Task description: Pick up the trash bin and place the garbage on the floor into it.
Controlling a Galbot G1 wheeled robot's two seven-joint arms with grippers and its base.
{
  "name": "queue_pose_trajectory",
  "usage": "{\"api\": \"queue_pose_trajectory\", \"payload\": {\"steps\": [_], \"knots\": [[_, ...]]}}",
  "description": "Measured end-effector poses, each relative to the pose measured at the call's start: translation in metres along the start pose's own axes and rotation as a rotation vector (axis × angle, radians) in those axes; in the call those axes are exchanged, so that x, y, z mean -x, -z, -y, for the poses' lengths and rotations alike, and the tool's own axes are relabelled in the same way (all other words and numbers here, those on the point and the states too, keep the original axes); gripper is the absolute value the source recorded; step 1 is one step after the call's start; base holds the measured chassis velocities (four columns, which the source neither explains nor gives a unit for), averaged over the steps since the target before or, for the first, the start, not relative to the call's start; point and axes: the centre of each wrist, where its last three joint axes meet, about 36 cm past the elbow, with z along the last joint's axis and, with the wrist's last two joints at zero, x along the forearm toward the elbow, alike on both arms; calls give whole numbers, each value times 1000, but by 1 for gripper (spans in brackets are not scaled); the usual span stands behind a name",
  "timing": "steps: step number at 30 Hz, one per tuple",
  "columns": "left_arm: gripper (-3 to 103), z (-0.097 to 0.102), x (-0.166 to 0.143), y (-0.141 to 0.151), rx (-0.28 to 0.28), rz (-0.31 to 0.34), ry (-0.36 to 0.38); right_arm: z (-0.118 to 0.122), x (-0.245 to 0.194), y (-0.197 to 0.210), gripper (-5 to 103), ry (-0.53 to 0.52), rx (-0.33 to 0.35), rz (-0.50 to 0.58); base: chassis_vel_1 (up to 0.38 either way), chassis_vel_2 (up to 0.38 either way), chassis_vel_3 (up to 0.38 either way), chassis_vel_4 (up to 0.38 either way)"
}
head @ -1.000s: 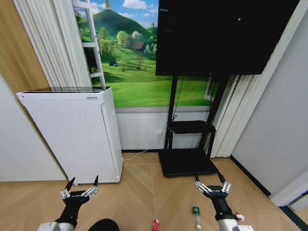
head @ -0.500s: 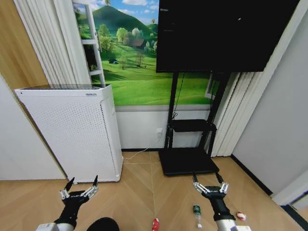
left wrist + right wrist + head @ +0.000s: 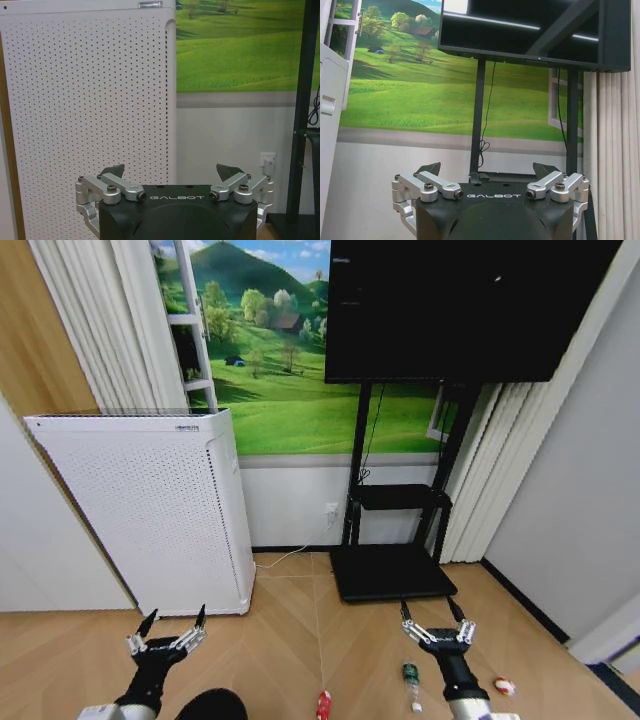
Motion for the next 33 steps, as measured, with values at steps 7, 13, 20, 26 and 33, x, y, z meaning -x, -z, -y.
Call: {"api": "queue_pose_trajectory", "payload": {"steps": [7,13,20,26,33], "knots": [[100,0,1,-1,3,-2,-9,-1,0,0,100,7,4,11,0,0,0,0],[100,0,1,-1,1,3,-13,-2,-1,-2,100,13,5,6,0,0,0,0],[100,-1,1,1,3,14,-17,-2,0,-4,100,23,5,5,0,0,0,0],[100,-1,0,5,6,23,-16,-1,1,-6,100,26,-7,1,0,0,0,0],[100,-1,-1,5,2,24,-15,-2,0,-7,100,24,-10,-2,0,0,0,0]]}}
